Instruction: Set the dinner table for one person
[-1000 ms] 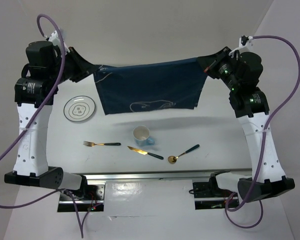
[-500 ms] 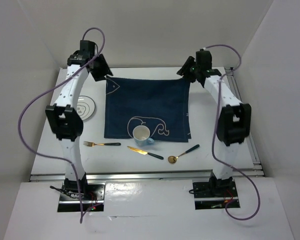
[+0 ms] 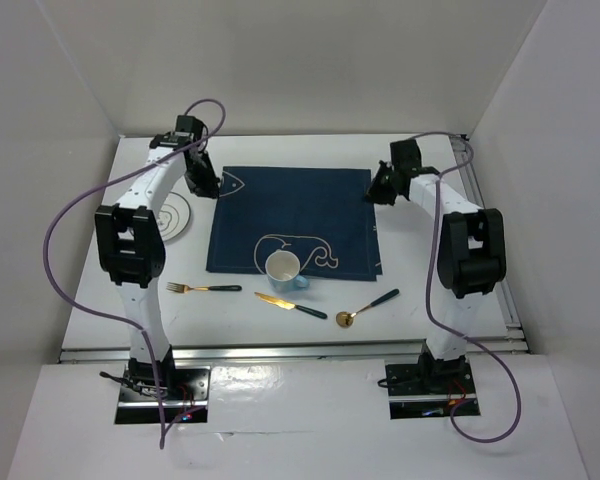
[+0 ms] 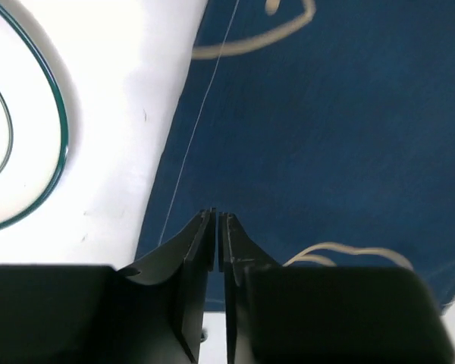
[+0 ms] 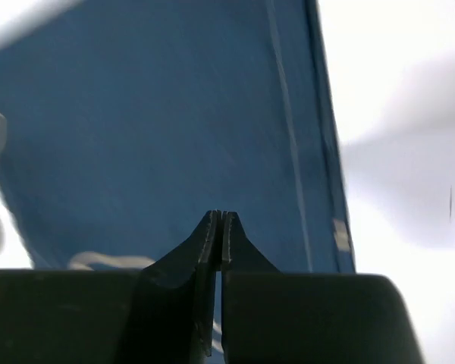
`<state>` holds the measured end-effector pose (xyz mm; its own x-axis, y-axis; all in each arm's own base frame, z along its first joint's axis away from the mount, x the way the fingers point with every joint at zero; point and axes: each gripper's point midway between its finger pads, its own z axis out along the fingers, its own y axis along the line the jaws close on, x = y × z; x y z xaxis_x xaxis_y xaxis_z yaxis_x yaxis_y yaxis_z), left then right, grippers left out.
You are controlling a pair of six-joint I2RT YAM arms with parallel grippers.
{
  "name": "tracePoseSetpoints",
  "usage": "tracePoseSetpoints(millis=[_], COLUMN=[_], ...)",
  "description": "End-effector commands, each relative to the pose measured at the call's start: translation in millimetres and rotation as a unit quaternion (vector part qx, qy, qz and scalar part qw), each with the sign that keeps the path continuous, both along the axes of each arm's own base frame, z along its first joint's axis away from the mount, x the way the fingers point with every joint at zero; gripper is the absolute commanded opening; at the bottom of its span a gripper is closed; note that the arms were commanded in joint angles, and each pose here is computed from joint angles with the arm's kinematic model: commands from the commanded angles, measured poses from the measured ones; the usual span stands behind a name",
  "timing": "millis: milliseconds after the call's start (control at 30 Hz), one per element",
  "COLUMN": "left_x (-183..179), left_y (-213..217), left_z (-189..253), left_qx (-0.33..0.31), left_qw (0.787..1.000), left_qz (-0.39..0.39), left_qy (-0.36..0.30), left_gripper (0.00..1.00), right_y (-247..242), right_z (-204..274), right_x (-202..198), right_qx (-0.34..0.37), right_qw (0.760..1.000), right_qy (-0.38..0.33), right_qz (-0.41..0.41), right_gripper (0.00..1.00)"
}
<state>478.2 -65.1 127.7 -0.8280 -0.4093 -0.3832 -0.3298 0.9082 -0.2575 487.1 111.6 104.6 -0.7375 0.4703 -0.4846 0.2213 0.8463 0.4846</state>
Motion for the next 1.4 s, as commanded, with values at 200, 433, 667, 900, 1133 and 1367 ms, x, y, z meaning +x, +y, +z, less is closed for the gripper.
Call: tracePoseSetpoints(millis=[200, 433, 667, 900, 1133, 1367], left_x=[-74, -102, -112, -119, -112, -97], left_y=[1, -10, -4, -5, 0, 3], left_z=[-67, -103, -115, -109, -77, -14], left_qx=[0.038, 0.008, 0.023, 0.037, 0.06, 0.064], left_qw=[0.994, 0.99, 0.987, 0.986, 0.99, 0.996], left_qz=[-0.038, -0.022, -0.007, -0.006, -0.001, 0.012], left_qy=[0.092, 0.139, 0.158, 0.16, 0.127, 0.063], left_gripper=[0.23, 0.17, 0.17, 0.16, 0.22, 0.34], right_y=[17, 10, -3, -5, 11, 64], right_z=[-43, -66, -91, -89, -13, 98], right_x=[-85, -96, -92, -82, -63, -82], right_qx=[-0.005, -0.02, -0.057, -0.065, -0.038, 0.002], right_qw=[0.997, 0.994, 0.989, 0.99, 0.997, 0.987], right_qy=[0.065, 0.098, 0.132, 0.121, 0.05, -0.078], right_qz=[0.045, 0.038, 0.016, 0.009, 0.035, 0.14], right_gripper=[0.0, 0.0, 0.0, 0.0, 0.03, 0.53])
